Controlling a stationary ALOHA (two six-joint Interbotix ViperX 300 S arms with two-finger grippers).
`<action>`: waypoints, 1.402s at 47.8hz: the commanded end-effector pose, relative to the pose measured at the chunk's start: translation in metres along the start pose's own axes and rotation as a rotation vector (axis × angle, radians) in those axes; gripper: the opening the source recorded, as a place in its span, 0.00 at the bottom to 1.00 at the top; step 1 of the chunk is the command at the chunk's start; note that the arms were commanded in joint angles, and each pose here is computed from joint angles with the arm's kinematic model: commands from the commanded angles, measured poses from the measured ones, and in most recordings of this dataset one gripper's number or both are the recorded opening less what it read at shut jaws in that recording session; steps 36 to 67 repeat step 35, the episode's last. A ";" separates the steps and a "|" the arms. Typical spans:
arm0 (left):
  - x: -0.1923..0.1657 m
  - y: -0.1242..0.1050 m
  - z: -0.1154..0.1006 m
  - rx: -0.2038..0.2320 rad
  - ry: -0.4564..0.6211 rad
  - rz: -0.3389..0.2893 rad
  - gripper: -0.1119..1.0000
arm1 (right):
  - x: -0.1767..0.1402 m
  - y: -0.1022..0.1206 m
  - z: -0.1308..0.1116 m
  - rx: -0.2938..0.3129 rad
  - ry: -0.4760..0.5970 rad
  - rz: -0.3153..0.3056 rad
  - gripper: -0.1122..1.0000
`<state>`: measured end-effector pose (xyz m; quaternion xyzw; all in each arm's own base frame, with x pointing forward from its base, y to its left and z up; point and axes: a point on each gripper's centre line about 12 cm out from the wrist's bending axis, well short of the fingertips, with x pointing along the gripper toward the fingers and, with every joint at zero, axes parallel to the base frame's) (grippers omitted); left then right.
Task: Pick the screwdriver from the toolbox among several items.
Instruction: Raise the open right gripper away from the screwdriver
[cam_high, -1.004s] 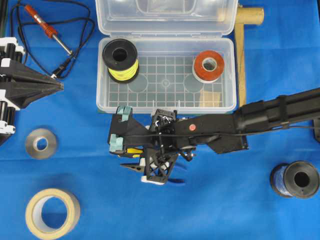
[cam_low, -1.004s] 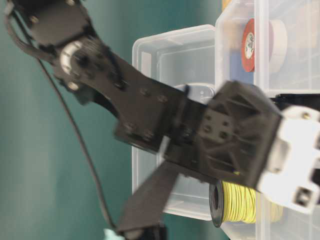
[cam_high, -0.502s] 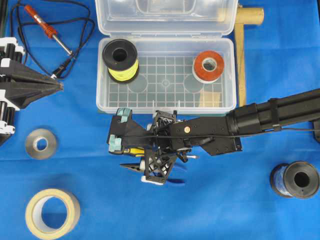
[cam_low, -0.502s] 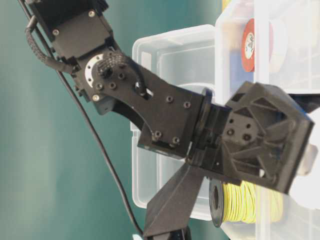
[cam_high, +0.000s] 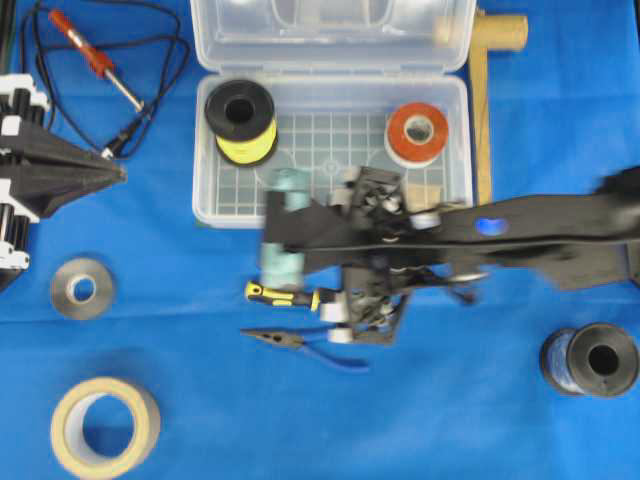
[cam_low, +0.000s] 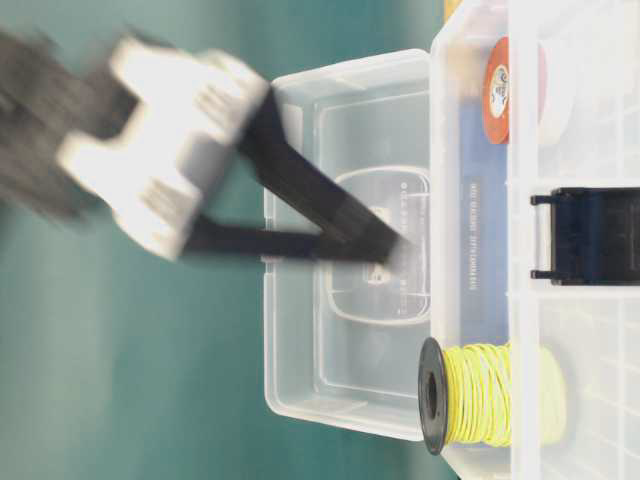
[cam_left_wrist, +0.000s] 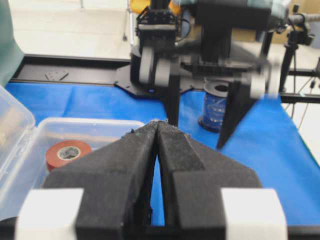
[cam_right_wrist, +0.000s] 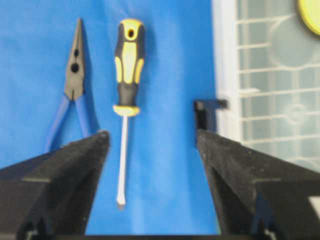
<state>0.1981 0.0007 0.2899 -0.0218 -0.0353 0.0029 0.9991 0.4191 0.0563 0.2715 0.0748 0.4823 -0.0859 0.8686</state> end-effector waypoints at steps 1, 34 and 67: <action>0.002 -0.001 0.008 -0.003 -0.020 -0.002 0.10 | -0.044 -0.006 -0.004 -0.025 -0.101 0.016 0.75; 0.001 -0.005 0.007 -0.005 -0.020 -0.022 0.10 | -0.118 -0.079 -0.169 -0.013 -0.549 0.231 0.75; 0.001 -0.005 0.007 -0.005 -0.020 -0.023 0.10 | -0.118 -0.080 -0.172 -0.013 -0.555 0.236 0.75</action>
